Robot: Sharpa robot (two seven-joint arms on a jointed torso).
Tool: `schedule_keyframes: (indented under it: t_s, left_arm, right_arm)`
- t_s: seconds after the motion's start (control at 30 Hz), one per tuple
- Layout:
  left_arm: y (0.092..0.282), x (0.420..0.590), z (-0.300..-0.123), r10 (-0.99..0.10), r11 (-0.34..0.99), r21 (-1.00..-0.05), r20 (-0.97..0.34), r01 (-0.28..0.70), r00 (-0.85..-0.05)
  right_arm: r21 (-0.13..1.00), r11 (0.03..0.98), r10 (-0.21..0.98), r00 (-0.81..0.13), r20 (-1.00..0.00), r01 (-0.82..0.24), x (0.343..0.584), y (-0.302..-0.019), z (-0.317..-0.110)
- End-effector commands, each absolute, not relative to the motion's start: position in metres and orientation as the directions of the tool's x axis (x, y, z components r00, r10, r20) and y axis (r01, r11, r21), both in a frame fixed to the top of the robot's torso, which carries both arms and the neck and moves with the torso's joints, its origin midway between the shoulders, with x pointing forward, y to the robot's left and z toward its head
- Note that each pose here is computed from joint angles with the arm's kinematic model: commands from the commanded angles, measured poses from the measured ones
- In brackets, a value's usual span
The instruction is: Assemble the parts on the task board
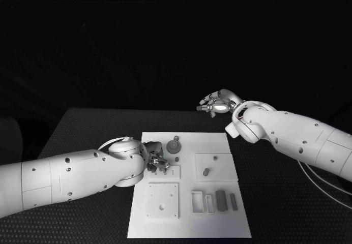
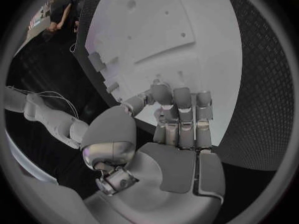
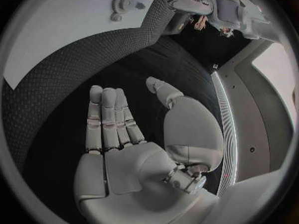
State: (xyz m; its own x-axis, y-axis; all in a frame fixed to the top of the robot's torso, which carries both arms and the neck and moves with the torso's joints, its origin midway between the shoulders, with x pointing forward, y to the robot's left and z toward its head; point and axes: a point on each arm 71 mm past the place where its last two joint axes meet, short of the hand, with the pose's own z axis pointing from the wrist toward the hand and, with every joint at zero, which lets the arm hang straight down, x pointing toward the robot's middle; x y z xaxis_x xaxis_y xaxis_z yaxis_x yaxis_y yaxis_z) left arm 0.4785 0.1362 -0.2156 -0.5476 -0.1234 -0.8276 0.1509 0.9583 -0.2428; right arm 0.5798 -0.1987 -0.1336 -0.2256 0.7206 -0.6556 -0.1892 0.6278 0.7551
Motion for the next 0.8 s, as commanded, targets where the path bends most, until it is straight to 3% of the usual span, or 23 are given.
schedule_keyframes:
  t_s: [0.03, 0.8]
  left_arm:
    - [0.1349, 0.4774, -0.2156, -0.142, 0.952, -0.267, -0.821, 0.153, -0.552]
    - [0.1368, 0.477, -0.2187, -0.165, 0.947, -0.283, -0.83, 0.148, -0.533]
  right_arm:
    - [0.756, 0.625, 0.717, -0.239, -0.655, -0.195, 0.5791, -0.1974, -0.134]
    - [0.757, 0.625, 0.717, -0.241, -0.654, -0.193, 0.5788, -0.1976, -0.1356]
